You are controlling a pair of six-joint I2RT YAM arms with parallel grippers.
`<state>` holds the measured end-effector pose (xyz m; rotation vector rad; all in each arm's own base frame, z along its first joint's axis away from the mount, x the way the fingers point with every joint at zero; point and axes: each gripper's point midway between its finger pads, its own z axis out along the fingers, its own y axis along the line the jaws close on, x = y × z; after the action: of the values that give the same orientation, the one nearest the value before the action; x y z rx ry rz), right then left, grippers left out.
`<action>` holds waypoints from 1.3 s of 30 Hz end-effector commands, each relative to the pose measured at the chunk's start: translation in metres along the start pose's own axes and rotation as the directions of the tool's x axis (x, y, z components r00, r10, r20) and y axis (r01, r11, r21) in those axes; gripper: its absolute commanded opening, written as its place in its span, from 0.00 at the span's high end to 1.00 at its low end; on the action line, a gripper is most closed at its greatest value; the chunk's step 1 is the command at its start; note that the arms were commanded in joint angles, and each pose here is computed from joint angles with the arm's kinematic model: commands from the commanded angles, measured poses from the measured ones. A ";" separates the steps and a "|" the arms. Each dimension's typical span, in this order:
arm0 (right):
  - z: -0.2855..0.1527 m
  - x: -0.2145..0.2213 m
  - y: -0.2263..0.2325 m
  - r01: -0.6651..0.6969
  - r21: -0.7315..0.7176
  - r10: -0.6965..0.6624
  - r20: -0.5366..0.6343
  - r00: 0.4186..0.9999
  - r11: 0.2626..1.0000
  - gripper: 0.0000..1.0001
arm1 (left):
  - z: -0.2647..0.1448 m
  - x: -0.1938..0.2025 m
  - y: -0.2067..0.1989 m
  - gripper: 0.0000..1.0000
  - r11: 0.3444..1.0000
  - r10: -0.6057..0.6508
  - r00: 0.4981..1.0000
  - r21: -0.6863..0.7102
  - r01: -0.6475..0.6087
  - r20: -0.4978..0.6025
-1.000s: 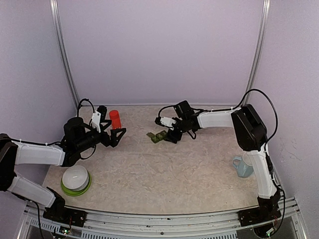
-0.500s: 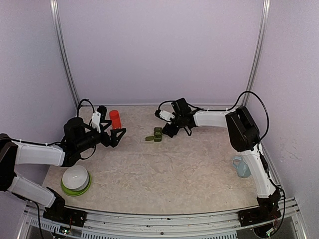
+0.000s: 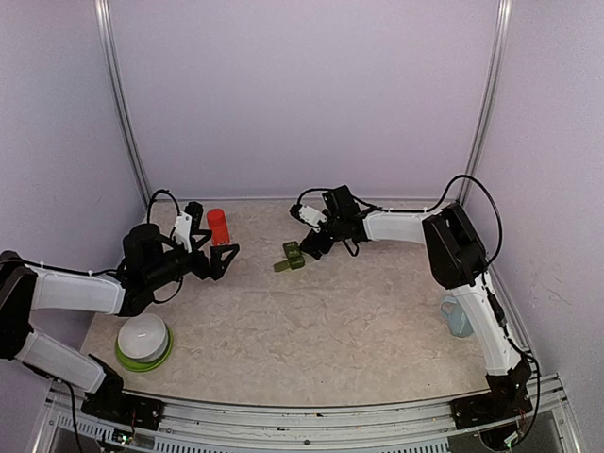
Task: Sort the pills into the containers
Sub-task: Rotate the pill container at the center of the board, then pick up the pill bottle from the center of the board.
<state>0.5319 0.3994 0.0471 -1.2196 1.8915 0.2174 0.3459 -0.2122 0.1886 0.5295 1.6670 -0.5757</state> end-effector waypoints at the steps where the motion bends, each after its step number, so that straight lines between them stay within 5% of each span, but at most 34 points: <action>1: -0.002 -0.017 -0.010 -0.011 0.048 0.009 0.051 0.999 0.999 0.07 | 0.000 -0.008 0.019 0.01 0.994 -0.043 0.998 -0.098 0.046 0.036; 18: -0.118 -0.043 -0.040 -0.246 0.168 0.209 0.210 0.955 0.955 0.00 | 0.018 -0.024 0.098 0.01 0.902 -0.182 0.982 -0.407 0.144 -0.056; 27: -0.124 -0.006 -0.029 -0.330 0.181 0.314 0.112 0.943 0.927 0.00 | 0.022 0.005 0.134 0.04 0.842 -0.304 0.946 -0.496 0.212 -0.112; 33: -0.138 -0.014 -0.017 -0.407 0.097 0.388 0.168 0.906 0.908 0.00 | 0.022 0.024 0.153 0.01 0.812 -0.372 0.922 -0.518 0.267 -0.109; 39: -0.134 -0.007 -0.011 -0.473 0.041 0.465 0.122 0.877 0.880 0.00 | 0.035 0.054 0.177 0.01 0.755 -0.414 0.888 -0.620 0.213 -0.198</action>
<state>0.4655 0.3264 0.1126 -0.7435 2.0553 0.3740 0.4667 -0.1032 0.1321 -0.0942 2.0919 -0.2386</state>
